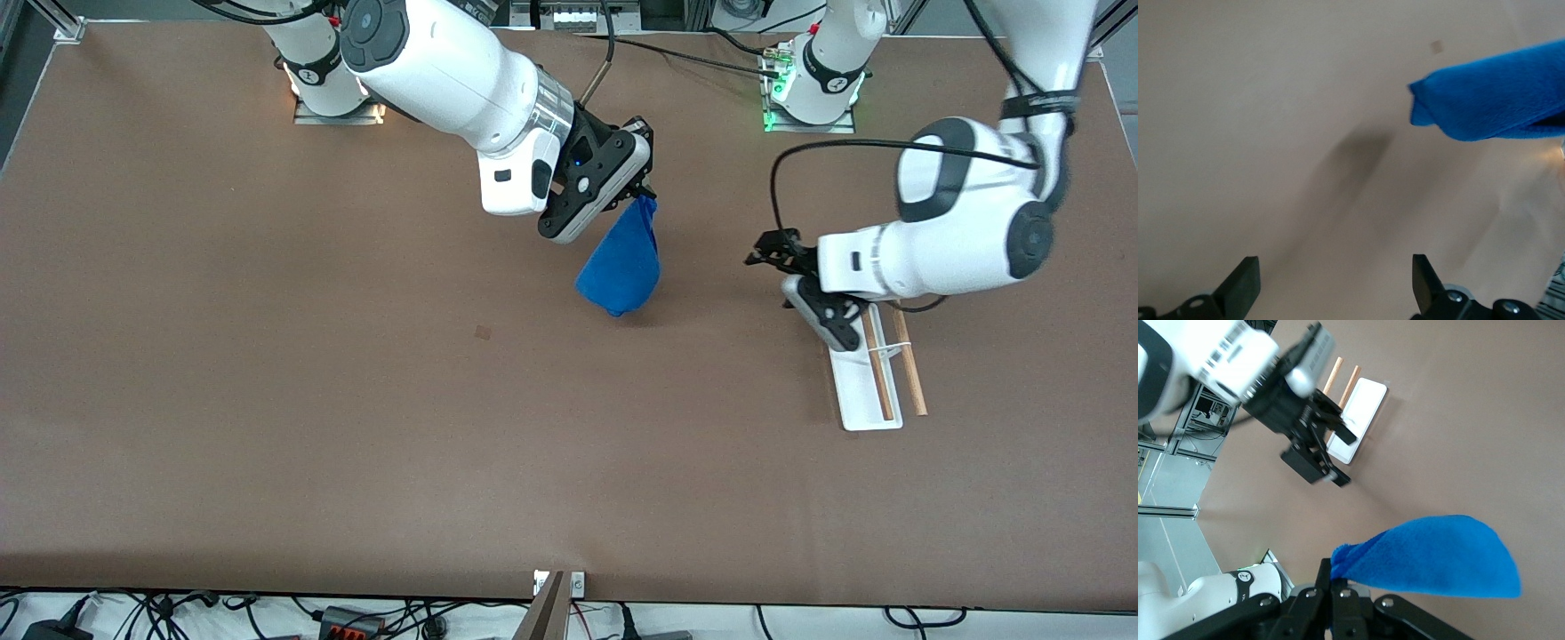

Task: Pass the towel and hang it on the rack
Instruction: 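Move the left gripper to the hanging towel and grasp its end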

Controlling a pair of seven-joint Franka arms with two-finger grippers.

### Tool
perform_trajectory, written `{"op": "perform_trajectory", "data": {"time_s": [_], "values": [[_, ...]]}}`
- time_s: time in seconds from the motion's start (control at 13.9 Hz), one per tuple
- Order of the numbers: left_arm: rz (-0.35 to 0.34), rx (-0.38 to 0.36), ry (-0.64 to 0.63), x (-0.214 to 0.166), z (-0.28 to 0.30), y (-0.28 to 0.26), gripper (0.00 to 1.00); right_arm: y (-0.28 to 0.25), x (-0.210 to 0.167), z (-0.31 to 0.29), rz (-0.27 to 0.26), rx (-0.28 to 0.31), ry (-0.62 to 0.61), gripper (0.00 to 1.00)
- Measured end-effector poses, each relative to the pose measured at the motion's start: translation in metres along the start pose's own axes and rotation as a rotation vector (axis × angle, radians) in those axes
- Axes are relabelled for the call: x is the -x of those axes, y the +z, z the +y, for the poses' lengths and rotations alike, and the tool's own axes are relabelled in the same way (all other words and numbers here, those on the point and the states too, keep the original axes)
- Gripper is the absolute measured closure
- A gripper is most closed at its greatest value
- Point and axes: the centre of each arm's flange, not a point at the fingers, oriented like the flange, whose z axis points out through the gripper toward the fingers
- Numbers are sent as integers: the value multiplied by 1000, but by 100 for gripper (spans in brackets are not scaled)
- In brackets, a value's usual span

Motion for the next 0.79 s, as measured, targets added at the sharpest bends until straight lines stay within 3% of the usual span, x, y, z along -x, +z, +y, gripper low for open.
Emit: {"op": "perform_trajectory", "data": {"time_s": [0.36, 0.58, 0.79], "values": [[127, -34, 382, -20, 45, 54, 0, 0, 0, 1, 2, 11, -5, 98], [239, 16, 579, -8, 60, 97, 0, 1, 0, 2, 6, 30, -14, 98], [270, 9, 693, -1, 54, 101, 0, 1, 0, 2, 6, 30, -15, 98]]}}
